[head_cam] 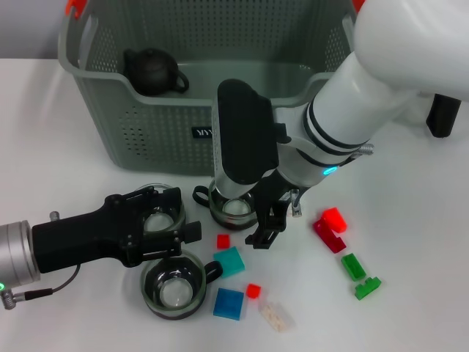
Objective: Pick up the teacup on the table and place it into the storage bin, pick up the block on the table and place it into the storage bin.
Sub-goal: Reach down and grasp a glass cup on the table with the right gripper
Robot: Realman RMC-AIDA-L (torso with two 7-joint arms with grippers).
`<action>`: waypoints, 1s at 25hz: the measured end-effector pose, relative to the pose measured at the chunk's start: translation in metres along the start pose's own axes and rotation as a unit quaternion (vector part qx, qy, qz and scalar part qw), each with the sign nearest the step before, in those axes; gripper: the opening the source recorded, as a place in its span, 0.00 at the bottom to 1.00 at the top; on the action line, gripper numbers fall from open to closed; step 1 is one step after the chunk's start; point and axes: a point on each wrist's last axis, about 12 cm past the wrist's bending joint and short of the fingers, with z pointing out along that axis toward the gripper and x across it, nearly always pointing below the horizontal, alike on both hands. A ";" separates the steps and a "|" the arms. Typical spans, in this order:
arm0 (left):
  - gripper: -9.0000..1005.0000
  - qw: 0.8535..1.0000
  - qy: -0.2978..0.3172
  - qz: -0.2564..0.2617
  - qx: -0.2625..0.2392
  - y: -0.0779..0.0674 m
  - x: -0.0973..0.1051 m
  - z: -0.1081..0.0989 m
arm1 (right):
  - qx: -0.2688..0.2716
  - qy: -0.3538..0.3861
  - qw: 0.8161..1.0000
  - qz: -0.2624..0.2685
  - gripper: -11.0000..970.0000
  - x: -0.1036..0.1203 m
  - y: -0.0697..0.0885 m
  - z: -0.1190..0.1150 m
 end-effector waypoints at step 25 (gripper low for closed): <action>0.83 1.000 -0.003 -0.005 0.002 -0.001 0.002 0.001 | 0.007 0.012 1.000 -0.028 0.97 -0.003 0.004 0.014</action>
